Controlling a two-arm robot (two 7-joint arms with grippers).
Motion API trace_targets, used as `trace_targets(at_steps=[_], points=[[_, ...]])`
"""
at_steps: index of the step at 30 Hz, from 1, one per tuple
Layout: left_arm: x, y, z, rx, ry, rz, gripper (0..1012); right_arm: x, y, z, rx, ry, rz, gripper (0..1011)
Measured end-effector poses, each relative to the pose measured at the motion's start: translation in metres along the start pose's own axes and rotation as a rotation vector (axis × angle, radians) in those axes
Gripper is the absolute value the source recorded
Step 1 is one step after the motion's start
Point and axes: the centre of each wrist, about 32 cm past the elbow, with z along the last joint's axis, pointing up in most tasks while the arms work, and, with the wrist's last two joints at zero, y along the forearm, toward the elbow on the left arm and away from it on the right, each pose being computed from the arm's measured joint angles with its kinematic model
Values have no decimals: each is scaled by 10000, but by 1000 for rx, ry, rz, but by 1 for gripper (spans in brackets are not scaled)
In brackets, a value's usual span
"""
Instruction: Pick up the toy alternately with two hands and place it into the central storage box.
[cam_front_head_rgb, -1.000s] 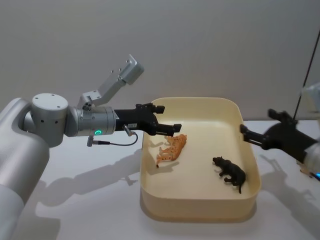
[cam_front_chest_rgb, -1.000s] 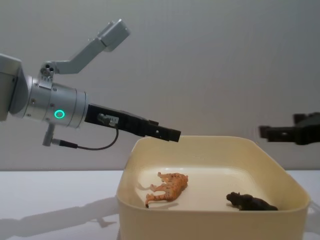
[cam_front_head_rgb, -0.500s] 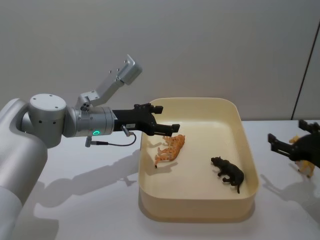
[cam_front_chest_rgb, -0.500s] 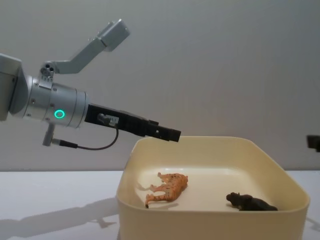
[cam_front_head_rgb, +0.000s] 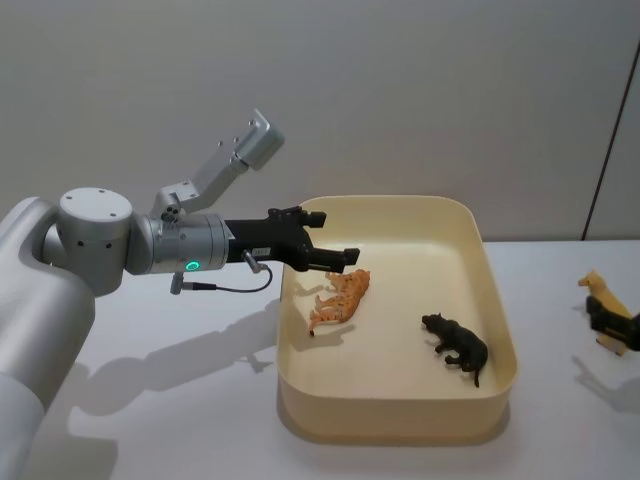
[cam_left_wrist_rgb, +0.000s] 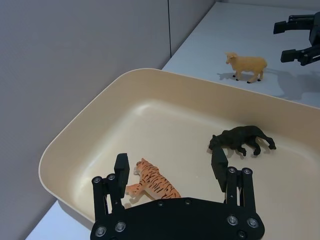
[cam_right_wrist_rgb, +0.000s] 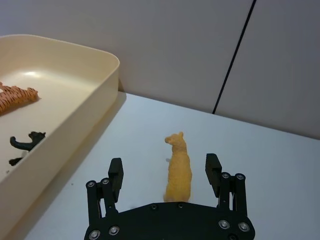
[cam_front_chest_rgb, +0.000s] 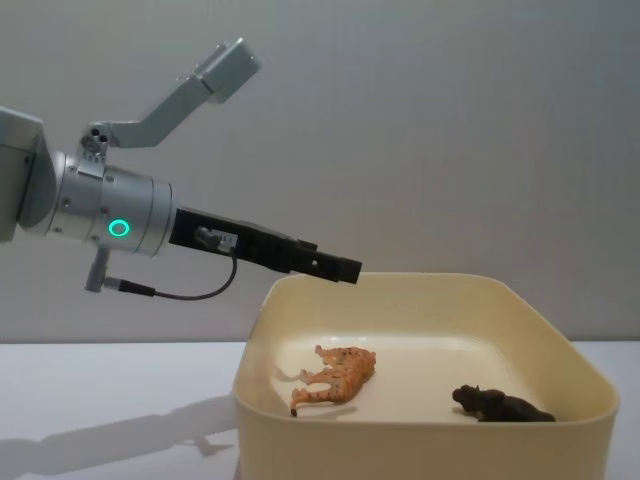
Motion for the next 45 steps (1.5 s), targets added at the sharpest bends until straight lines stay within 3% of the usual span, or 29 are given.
trace_targets(at_steps=[9, 33, 39, 45], points=[[0, 0, 0, 0, 0, 0, 1001, 39, 37, -125, -51, 11, -17, 1001], [0, 0, 0, 0, 0, 0, 1001, 44, 455, -299, -119, 14, -38, 995], [0, 0, 0, 0, 0, 0, 1001, 39, 505, -316, -126, 14, -41, 880], [0, 0, 0, 0, 0, 0, 1001, 36, 539, -327, -130, 13, -43, 704]])
